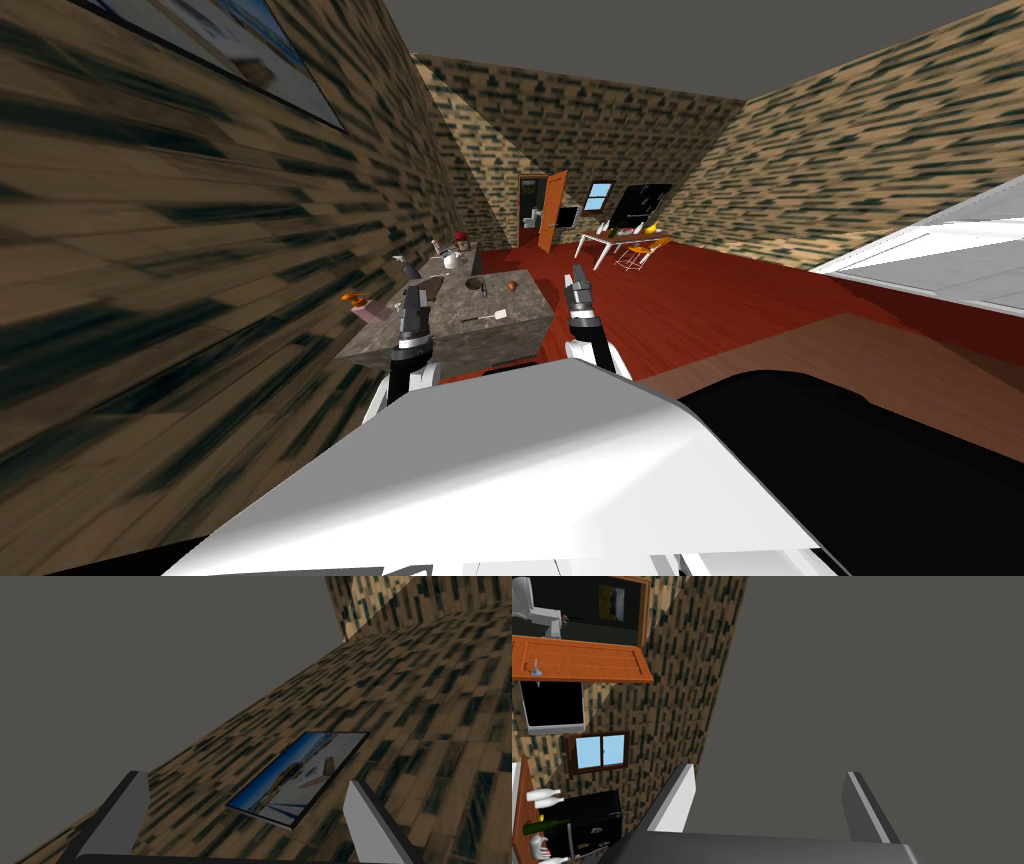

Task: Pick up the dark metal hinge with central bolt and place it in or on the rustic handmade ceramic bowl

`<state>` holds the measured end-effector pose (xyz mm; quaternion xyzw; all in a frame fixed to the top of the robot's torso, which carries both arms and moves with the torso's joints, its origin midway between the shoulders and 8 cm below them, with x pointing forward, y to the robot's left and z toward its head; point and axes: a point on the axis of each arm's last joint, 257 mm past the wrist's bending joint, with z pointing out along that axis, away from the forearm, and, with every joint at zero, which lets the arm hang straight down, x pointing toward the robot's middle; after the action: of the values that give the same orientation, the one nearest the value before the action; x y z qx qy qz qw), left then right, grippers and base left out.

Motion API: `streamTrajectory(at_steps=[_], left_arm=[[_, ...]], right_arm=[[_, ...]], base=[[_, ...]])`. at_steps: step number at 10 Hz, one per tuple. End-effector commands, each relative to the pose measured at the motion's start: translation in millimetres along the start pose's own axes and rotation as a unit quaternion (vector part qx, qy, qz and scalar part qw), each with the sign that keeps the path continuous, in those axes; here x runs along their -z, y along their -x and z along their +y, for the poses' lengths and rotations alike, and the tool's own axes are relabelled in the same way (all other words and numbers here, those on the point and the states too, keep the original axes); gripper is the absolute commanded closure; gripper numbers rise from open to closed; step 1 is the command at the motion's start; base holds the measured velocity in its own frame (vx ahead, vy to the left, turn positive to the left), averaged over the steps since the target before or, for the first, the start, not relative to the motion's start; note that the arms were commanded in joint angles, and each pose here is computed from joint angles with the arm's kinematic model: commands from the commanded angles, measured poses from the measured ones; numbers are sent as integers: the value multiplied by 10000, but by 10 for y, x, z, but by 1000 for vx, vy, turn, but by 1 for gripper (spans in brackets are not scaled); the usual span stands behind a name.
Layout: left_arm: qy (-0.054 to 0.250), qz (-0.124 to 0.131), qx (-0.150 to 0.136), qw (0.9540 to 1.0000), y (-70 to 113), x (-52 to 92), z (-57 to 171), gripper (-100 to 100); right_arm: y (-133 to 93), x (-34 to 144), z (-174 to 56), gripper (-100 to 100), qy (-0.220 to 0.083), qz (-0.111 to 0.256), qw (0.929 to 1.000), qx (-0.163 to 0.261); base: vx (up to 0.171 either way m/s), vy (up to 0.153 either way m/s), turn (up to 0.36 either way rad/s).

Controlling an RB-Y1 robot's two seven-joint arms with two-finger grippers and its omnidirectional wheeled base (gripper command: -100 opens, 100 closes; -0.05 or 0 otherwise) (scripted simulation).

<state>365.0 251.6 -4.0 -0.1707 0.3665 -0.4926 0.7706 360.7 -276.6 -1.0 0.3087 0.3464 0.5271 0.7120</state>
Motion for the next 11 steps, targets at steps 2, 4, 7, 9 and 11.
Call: streamTrajectory(at_steps=[2, 4, 7, 9, 11], left_arm=[[166, 169, -362, 9991, -15, 39, 251, -100], [328, 355, -870, 9950, 4, 75, 519, -100], [557, 486, -1126, 9909, -1, 160, 787, -100], [692, 579, -1389, 9862, 24, 202, 972, -100], [862, 706, -1913, 9752, 113, 228, 1256, -100]], right_arm=[[0, 0, 0, 0, 0, 0, 10000, 0], [0, 0, 0, 0, 0, 0, 10000, 0], [0, 0, 0, 0, 0, 0, 10000, 0], [0, 0, 0, 0, 0, 0, 10000, 0], [0, 0, 0, 0, 0, 0, 10000, 0]], base=[[-42, -53, -28], [-104, -122, -68], [-52, -76, -26], [-45, -57, -36], [-45, -89, -62]])
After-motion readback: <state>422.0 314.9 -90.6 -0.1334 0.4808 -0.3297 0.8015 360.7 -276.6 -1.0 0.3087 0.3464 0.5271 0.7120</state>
